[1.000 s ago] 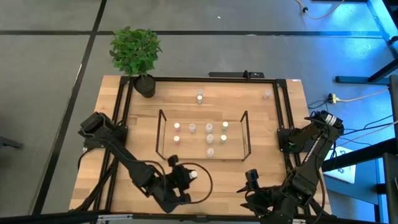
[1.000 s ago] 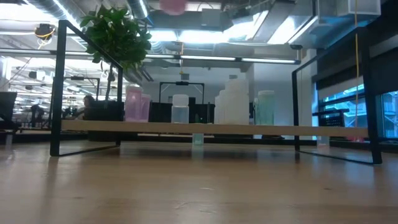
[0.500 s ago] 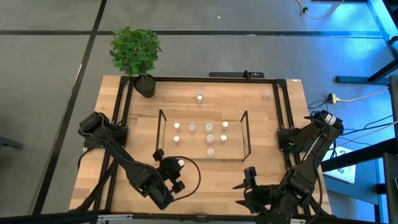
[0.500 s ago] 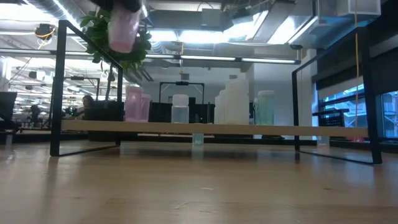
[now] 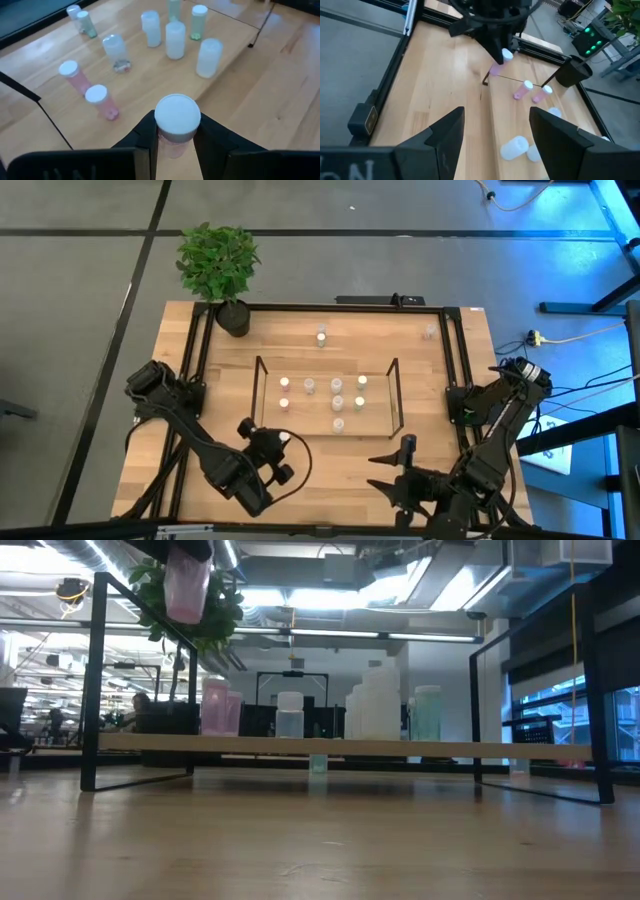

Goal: Pick and place medicine bottles onto shelf by color
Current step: Put the pink pill bottle on the shelf aligned with the other pink pill bottles

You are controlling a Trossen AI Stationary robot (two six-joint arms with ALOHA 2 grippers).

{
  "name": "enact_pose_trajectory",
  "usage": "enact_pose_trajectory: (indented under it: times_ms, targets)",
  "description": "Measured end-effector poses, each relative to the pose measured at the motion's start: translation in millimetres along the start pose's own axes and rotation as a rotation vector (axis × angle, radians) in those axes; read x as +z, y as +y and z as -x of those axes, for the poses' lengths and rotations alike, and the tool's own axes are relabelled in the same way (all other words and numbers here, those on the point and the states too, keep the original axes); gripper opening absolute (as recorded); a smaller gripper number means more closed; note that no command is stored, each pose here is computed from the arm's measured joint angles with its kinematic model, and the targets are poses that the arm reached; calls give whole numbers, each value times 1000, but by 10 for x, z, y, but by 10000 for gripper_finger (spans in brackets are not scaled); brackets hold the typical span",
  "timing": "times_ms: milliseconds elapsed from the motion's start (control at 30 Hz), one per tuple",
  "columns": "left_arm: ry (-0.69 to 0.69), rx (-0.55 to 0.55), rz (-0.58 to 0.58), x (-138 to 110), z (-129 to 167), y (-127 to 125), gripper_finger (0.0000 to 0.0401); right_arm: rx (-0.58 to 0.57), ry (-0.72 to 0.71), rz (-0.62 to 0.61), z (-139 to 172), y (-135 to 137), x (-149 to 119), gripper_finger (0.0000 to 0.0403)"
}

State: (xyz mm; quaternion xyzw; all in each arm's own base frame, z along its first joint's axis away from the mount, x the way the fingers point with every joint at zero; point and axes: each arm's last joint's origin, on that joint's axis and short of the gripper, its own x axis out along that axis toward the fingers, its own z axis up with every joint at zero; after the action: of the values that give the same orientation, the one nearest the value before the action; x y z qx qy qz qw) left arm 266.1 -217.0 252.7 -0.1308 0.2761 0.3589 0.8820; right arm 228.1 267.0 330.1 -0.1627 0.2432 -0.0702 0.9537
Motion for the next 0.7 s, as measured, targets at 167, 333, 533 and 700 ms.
enact_pose_trajectory:
  times_ms: [167,333,533,700]
  targets:
    - [9,31,-6,-87,-107,-46,86,2,-4,-6,0,3,6,226]
    - [10,50,-1,-123,-174,-69,86,60,22,-6,1,19,-2,226]
    - [-1,62,28,-104,-210,-66,86,199,82,-6,8,60,-19,226]
    - [11,91,74,-32,-314,-47,86,323,136,-5,19,94,-34,226]
